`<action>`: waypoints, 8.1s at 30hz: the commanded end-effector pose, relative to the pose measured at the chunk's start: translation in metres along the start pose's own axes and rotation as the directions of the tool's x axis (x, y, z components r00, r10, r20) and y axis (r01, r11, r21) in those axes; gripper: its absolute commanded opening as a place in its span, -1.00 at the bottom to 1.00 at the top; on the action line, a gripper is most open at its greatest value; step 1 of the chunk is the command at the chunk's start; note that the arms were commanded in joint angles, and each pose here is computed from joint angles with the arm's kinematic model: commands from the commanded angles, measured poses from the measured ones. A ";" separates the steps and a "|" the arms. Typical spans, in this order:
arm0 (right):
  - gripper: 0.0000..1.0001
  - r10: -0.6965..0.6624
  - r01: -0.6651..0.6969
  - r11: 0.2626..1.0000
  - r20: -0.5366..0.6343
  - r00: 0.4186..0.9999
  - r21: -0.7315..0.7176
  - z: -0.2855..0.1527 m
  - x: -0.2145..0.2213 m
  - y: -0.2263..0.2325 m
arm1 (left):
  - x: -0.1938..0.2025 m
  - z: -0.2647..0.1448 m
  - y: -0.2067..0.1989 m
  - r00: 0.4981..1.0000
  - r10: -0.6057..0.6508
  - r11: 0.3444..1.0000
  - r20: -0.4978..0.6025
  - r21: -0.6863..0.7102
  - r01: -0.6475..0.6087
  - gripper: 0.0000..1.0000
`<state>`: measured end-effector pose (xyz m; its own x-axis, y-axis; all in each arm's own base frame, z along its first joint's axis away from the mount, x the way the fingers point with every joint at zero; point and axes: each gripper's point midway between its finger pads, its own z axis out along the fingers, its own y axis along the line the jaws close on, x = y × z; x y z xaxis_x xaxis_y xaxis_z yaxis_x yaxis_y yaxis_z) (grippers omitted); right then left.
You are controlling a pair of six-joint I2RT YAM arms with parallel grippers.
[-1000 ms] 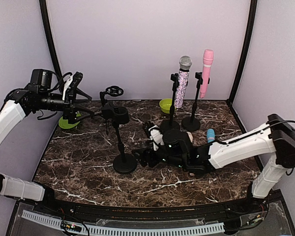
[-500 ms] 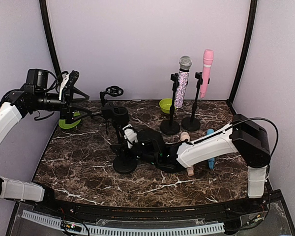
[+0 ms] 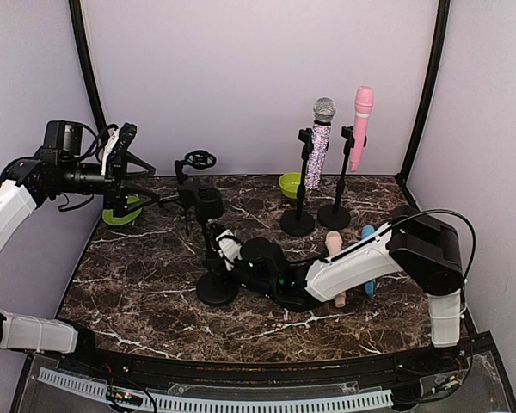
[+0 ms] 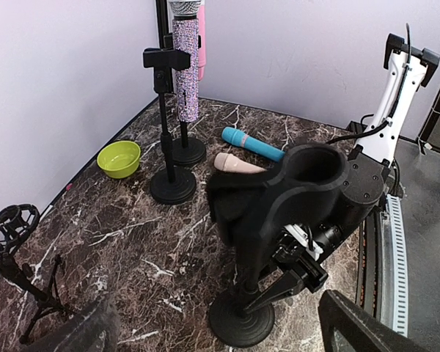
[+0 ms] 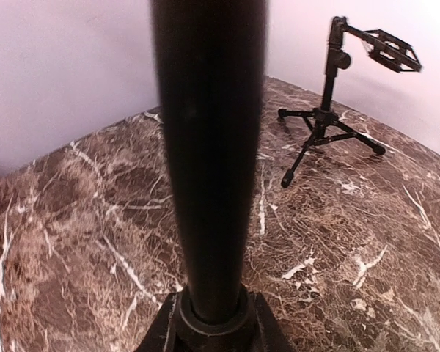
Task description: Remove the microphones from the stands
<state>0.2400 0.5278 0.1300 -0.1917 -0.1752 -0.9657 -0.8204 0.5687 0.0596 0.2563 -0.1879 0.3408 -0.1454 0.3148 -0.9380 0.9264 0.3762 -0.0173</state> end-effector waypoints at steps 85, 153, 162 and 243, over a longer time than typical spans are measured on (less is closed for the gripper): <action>-0.02 0.443 -0.437 0.896 0.090 0.892 -0.083 -0.041 -0.185 0.042 | 0.059 0.040 -0.063 0.957 -0.288 0.907 0.015 0.326 0.268 -1.00; -0.11 0.377 -0.371 0.926 0.102 0.921 -0.075 -0.036 -0.214 0.057 | 0.024 0.031 -0.060 0.980 -0.182 0.931 0.075 0.334 0.147 -1.00; -0.73 0.433 -0.412 0.899 0.157 0.887 -0.152 -0.044 -0.226 0.063 | 0.022 0.030 -0.061 0.981 -0.178 0.932 0.084 0.336 0.140 -1.00; 0.97 0.046 -0.138 0.890 0.215 0.976 0.434 0.043 -0.099 -0.184 | 0.056 -0.025 0.018 0.893 -0.441 0.895 -0.085 -0.108 0.432 0.98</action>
<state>0.4649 0.4781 0.1563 -0.1368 -0.0690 -0.9882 -0.4443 0.8959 -0.0011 0.2555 -0.1445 0.2877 -0.5351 0.2066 -0.8191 0.7555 0.5509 -0.3546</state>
